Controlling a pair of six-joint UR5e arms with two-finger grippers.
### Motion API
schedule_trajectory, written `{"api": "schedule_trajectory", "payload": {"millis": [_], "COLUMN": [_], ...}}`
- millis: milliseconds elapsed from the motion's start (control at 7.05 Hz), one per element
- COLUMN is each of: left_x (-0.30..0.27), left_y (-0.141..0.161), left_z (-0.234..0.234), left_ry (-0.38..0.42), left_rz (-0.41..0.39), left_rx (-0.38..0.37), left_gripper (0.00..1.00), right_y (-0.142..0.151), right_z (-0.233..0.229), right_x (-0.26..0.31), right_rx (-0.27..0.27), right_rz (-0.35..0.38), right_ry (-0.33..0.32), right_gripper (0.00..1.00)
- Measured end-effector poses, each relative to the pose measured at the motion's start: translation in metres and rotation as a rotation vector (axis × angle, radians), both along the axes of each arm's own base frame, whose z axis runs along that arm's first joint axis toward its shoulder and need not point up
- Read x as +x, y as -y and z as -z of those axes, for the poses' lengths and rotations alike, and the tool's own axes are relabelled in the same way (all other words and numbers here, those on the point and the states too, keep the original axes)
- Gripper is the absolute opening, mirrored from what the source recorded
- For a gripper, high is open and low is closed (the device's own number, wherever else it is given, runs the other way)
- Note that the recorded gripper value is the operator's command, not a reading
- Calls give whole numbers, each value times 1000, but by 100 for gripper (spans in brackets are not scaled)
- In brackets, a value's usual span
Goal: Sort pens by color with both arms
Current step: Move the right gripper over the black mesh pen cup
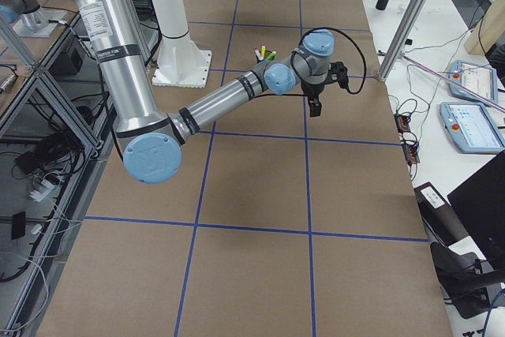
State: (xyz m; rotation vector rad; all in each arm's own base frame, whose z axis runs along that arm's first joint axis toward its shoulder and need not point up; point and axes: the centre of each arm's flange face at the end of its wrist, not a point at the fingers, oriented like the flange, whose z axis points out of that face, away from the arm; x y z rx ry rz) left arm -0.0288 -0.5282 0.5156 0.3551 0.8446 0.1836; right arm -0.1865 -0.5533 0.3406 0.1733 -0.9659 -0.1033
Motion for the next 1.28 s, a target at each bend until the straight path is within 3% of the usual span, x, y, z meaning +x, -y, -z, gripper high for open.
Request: {"api": "schedule_trajectory", "payload": {"millis": [284, 568, 851, 1277], "left_x": [30, 44, 48, 56], "left_y": [13, 18, 19, 18], "left_z": [17, 24, 25, 25], "left_ry": [-18, -21, -23, -22], "left_rz": [-7, -22, -29, -42], "left_rx": [-26, -26, -26, -25], "left_gripper": [100, 100, 100, 100], "right_y": [-35, -68, -92, -95], "right_z": [55, 87, 115, 152], "right_x": [-85, -157, -225, -289], "right_rx": [-103, -172, -161, -171], "right_rz": [-45, 4, 44, 71], "right_ry": [19, 8, -47, -61], "right_gripper": [98, 96, 84, 75]}}
